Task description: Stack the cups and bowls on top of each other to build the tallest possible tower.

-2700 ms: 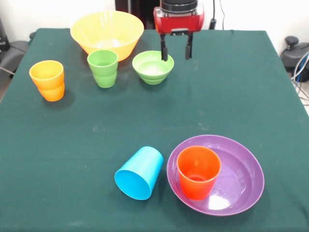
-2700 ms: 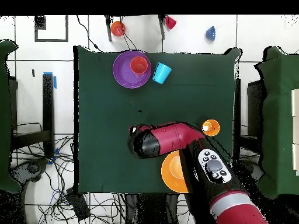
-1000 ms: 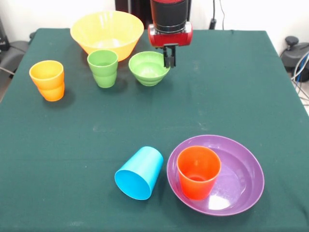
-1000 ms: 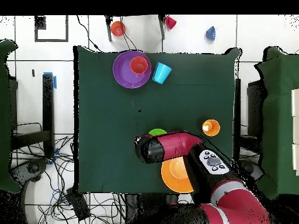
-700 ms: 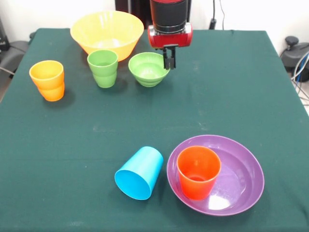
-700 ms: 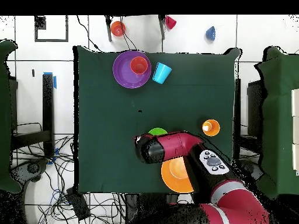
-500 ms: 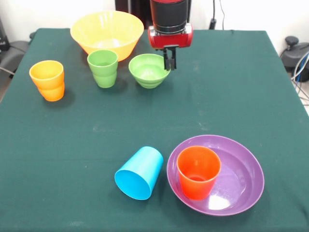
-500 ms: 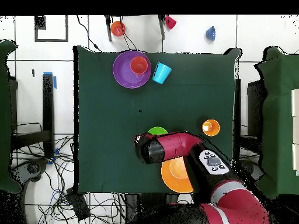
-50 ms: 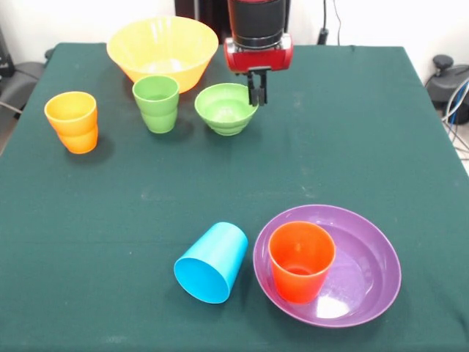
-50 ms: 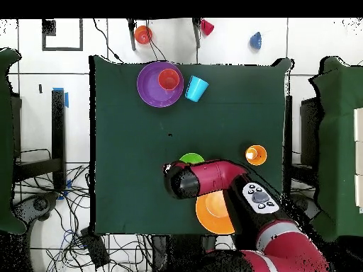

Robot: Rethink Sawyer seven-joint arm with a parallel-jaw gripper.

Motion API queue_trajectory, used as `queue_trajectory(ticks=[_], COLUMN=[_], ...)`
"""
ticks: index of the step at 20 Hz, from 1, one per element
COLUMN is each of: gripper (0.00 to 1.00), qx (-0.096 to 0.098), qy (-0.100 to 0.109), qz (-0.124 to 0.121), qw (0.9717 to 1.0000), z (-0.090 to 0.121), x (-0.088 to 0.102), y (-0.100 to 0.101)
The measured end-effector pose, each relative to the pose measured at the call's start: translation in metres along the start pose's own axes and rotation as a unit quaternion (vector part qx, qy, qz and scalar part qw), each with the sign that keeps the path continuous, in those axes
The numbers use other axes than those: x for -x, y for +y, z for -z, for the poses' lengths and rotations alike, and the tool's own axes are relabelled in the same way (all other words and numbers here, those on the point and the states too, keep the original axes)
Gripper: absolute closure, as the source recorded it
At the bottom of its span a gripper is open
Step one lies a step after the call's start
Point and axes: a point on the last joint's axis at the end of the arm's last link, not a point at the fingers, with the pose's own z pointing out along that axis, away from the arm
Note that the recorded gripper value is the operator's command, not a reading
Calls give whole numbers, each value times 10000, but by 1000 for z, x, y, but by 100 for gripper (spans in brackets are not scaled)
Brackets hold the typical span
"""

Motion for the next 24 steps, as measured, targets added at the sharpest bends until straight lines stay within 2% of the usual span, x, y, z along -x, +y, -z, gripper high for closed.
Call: queue_trajectory(ticks=[11, 17, 19, 21, 24], gripper=[100, 100, 100, 100, 100], qx=[-185, -230, -212, -179, -29], qy=[-160, -222, -253, -284, -363], qz=[-141, -267, -321, -341, -409], qw=[9996, 9991, 9989, 9989, 9985], z=[79, 113, 130, 137, 155], x=[30, 45, 54, 58, 72], y=[-2, 4, 10, 15, 34])
